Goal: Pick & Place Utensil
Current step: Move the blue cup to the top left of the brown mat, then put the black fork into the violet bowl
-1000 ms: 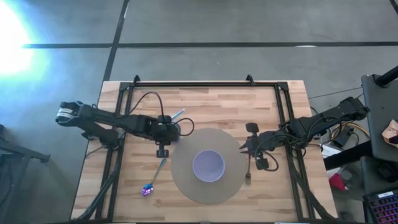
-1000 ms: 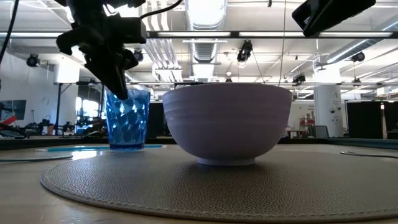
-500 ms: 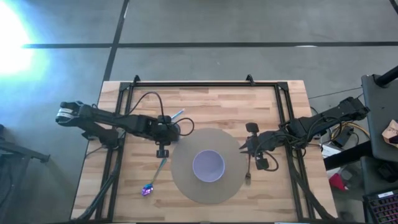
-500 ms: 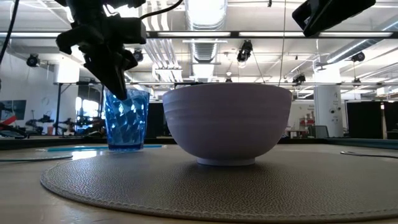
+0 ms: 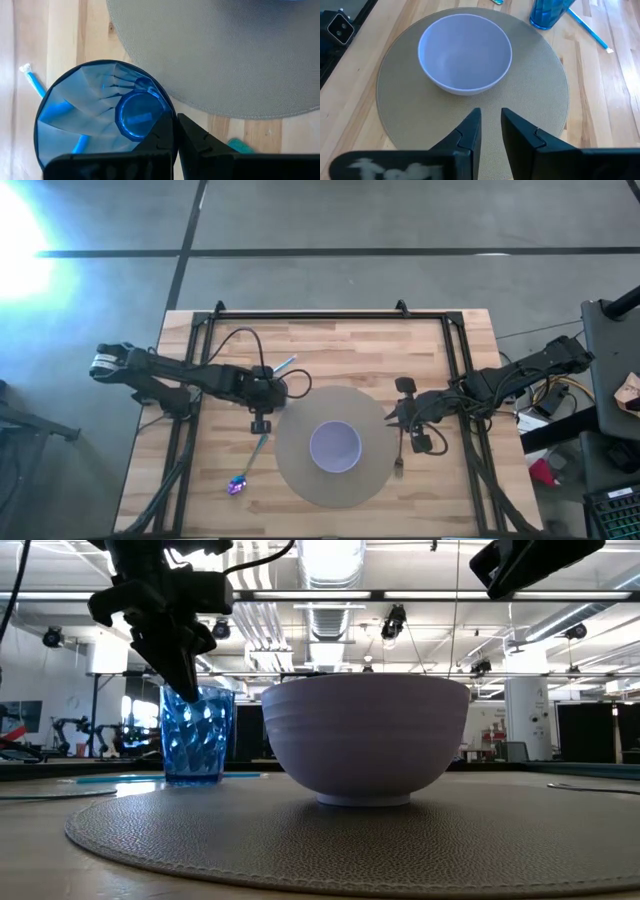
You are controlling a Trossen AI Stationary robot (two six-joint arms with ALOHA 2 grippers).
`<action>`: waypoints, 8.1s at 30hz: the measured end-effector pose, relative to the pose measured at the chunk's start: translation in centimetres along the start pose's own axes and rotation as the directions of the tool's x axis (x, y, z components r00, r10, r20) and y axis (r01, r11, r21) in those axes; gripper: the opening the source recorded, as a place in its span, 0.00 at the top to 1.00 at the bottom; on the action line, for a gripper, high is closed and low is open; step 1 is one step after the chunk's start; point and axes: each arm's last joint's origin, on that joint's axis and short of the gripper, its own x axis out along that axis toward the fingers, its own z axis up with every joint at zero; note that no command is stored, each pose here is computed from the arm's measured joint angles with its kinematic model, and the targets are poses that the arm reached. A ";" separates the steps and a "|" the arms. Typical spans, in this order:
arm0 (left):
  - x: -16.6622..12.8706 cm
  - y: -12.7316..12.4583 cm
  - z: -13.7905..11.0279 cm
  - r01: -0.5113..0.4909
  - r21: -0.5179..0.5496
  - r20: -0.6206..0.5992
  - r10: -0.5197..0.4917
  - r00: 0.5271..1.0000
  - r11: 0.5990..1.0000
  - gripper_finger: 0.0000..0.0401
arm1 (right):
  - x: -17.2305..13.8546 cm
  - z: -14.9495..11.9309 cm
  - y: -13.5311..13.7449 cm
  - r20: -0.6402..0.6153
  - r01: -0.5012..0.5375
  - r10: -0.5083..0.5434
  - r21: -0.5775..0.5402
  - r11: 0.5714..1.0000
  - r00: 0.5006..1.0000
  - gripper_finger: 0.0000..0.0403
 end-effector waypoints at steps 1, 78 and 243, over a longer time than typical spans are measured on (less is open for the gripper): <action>0.1 0.0 0.0 0.002 -0.001 -0.002 -0.002 1.000 1.000 0.99 | 0.0 0.0 0.0 0.000 0.000 0.000 0.000 1.000 1.000 0.83; -6.5 0.8 0.8 0.011 0.054 0.430 -0.033 0.902 0.998 0.59 | -0.2 -1.5 1.8 -0.137 -0.155 0.226 0.400 0.904 0.964 0.82; -5.2 0.7 -0.3 -0.017 0.147 0.308 -0.030 0.951 0.989 0.59 | 12.5 -7.1 4.2 -0.704 0.670 0.027 0.686 0.283 0.709 0.62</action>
